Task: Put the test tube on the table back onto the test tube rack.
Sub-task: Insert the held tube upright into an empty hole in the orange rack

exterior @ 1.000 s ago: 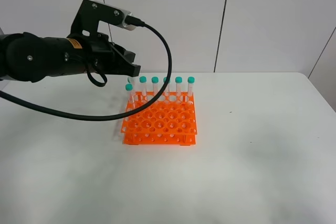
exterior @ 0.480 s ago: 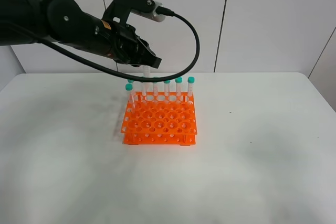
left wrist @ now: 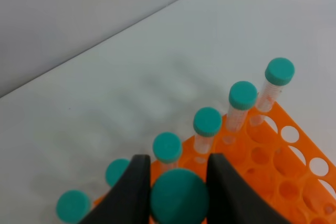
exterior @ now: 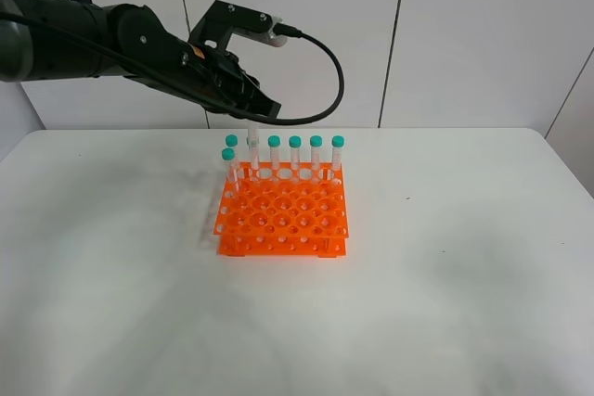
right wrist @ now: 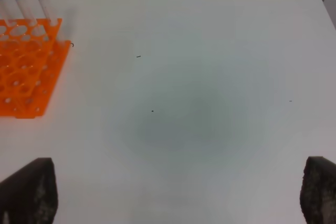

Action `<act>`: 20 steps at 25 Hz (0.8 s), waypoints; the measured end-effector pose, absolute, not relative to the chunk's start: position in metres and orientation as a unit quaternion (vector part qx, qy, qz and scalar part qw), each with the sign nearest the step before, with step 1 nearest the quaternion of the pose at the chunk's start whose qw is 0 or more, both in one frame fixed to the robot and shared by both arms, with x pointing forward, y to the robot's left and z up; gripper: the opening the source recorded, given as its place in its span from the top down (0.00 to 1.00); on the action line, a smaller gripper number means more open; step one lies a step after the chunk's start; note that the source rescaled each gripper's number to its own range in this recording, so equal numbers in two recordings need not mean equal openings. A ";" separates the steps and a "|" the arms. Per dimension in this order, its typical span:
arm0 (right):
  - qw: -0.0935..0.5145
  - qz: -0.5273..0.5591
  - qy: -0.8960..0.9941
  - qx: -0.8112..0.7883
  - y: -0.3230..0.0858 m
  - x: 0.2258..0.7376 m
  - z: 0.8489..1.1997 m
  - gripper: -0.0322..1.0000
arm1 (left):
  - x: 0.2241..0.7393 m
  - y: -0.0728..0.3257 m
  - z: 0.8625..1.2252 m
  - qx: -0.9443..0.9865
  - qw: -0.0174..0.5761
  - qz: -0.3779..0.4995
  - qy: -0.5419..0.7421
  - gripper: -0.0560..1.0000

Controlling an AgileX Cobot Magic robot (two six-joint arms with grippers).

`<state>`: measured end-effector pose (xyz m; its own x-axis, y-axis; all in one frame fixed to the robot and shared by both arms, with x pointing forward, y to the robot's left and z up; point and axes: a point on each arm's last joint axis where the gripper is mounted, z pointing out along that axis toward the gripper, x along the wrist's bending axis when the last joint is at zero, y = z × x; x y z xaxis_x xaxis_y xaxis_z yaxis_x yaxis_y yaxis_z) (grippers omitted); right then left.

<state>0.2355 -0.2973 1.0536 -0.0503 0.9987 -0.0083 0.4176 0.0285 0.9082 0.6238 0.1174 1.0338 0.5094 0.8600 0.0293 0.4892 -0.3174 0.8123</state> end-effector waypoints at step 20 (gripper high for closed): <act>0.374 0.388 0.612 0.579 -0.297 0.236 1.054 0.00 | 0.637 0.119 1.008 0.778 0.375 0.233 0.447 0.95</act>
